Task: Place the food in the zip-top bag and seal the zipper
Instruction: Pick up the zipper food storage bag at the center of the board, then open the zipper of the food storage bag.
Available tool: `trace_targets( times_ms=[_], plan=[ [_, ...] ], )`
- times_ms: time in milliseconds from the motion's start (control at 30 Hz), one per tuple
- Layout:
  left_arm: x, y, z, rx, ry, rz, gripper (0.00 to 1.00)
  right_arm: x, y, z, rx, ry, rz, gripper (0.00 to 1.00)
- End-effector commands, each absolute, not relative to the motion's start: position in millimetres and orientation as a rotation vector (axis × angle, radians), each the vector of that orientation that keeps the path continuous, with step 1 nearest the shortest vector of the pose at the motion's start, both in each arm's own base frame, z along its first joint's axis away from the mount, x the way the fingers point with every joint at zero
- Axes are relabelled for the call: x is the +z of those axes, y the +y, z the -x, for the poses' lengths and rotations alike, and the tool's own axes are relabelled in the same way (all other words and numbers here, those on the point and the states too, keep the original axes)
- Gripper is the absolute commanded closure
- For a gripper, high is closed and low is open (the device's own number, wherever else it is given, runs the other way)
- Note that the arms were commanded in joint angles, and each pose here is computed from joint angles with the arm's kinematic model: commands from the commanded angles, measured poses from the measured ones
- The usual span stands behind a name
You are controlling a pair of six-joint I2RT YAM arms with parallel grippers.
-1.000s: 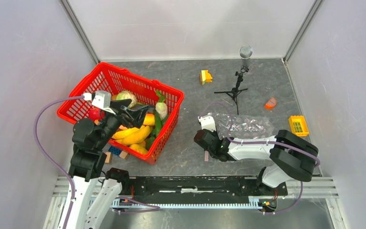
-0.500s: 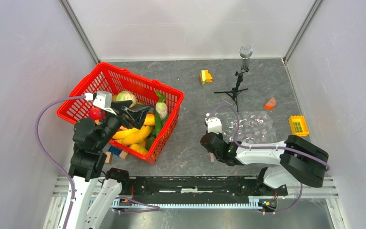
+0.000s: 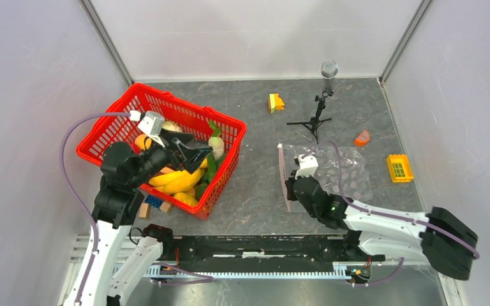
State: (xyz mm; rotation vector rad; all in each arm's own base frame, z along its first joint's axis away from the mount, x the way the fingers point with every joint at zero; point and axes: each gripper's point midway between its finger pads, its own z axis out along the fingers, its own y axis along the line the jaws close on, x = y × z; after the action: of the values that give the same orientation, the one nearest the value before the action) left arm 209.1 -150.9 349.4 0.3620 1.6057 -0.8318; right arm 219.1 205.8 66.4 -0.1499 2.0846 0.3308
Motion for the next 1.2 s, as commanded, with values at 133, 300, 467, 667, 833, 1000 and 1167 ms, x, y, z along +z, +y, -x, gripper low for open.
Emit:
trace_targets(
  times_ms=[133, 300, 467, 667, 833, 1000, 1167],
  plan=[
    [347, -212, -189, -0.869, 1.697, -0.636, 0.09, 127, 208, -214, 0.599, 1.902, 0.013, 1.00],
    [319, -273, -179, -0.847, 1.761, -0.724, 0.13, 148, 201, -210, 0.694, 1.841, -0.084, 1.00],
    [287, -320, -180, -0.811, 1.842, -0.697, 0.17, 171, 192, -205, 0.752, 1.777, -0.126, 1.00],
    [273, -351, -190, -0.857, 1.856, -0.572, 0.18, 184, 183, -199, 0.798, 1.740, -0.157, 1.00],
    [258, -377, -198, -0.924, 1.885, -0.498, 0.19, 195, 183, -195, 0.846, 1.708, -0.156, 1.00],
    [240, -399, -199, -0.978, 1.919, -0.497, 0.28, 197, 182, -191, 0.847, 1.719, -0.131, 1.00],
    [227, -398, -205, -0.942, 1.936, -0.476, 0.39, 198, 182, -189, 0.861, 1.713, -0.123, 1.00]
  ],
)
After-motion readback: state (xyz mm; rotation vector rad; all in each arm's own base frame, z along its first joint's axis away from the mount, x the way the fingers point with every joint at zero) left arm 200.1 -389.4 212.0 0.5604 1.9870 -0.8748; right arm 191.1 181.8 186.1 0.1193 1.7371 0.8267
